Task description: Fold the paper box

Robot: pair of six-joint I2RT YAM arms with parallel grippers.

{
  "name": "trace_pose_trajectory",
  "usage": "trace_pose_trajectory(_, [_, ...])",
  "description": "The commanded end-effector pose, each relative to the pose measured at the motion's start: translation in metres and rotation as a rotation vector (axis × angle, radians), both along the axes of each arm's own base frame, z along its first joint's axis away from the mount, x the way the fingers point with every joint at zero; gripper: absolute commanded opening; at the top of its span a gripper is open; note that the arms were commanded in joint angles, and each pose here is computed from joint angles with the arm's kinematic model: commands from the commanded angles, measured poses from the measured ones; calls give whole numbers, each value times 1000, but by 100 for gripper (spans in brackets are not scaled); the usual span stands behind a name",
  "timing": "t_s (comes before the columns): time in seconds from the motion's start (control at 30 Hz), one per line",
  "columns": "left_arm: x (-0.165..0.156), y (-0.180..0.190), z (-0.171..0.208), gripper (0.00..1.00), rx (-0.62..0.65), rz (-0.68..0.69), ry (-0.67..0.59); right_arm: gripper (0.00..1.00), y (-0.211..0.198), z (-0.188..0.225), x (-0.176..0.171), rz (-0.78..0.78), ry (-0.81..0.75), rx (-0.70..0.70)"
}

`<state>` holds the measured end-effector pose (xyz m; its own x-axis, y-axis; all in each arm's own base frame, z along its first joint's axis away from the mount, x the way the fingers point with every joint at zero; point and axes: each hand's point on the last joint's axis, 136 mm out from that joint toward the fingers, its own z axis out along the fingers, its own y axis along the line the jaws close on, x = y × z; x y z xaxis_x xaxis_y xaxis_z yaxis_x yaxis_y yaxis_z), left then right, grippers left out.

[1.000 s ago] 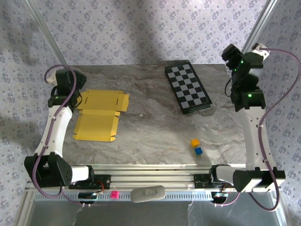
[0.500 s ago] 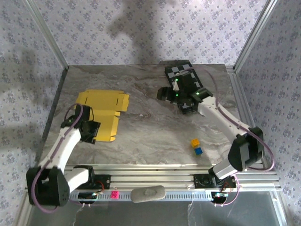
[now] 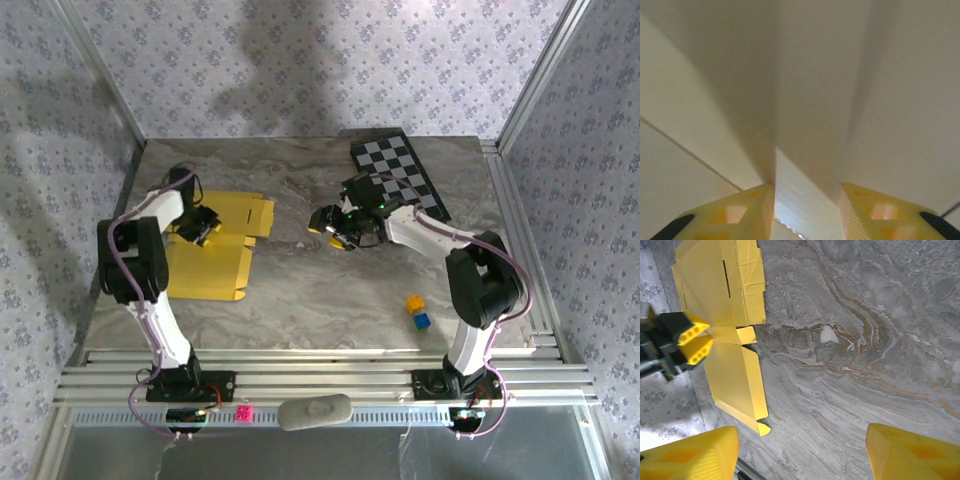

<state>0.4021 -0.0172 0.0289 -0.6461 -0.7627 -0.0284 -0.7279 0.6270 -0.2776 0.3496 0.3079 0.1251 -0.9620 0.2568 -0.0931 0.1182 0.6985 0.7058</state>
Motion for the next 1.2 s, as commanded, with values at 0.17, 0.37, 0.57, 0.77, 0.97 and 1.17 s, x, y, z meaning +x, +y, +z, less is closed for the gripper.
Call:
trace_pose_trajectory(0.17, [7,-156,-19,38,-249,-235,-21,69,-52,0,-7,-93,22,-36])
trace_pose_trajectory(0.37, [17,-224,-3,39,-261,-357,-48,70,-74,9,-10,-83,-1,-92])
trace_pose_trajectory(0.57, [41,-215,100,60,-214,-381,-263,70,-62,-5,-6,-60,27,-86])
trace_pose_trajectory(0.77, [-12,-163,129,61,-249,-231,-247,68,-16,-13,22,19,28,-69])
trace_pose_trajectory(0.97, [-88,-173,87,58,-477,-111,-179,61,23,-45,49,21,75,5])
trace_pose_trajectory(1.17, [-123,-171,50,60,-530,13,-172,58,26,-89,53,-27,171,-18])
